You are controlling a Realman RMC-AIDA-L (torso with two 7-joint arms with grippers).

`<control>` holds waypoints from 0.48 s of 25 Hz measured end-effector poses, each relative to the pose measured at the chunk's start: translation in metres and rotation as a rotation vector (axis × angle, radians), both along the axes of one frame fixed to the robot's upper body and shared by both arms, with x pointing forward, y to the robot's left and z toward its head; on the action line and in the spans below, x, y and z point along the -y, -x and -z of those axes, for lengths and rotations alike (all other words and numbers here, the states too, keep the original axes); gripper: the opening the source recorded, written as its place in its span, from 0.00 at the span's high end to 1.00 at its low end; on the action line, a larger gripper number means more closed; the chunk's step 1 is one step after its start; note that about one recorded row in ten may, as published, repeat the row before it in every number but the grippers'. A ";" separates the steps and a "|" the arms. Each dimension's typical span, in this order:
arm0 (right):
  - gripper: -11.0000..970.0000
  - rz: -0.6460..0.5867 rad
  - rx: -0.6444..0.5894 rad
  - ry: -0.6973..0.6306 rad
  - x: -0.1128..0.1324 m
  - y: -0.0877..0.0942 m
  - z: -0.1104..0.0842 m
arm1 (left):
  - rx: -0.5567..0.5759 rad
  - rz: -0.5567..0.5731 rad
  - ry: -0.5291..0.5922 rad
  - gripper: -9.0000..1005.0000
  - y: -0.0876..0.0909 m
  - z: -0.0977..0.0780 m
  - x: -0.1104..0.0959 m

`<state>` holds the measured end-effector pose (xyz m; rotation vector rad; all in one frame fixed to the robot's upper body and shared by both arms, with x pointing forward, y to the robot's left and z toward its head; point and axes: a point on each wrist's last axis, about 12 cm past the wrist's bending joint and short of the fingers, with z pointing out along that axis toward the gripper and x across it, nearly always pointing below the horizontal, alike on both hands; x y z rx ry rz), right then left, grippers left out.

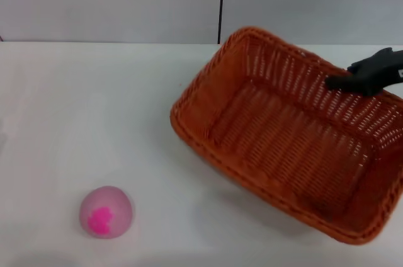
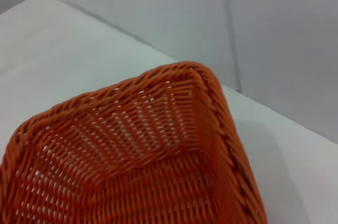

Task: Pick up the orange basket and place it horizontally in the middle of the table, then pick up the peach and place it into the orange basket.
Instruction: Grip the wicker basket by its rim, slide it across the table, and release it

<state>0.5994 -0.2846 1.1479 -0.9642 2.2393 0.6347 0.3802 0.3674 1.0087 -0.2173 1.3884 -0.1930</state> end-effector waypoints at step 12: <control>0.85 -0.395 0.248 0.095 0.002 0.009 -0.026 | 0.019 0.020 -0.014 0.18 0.000 -0.002 0.004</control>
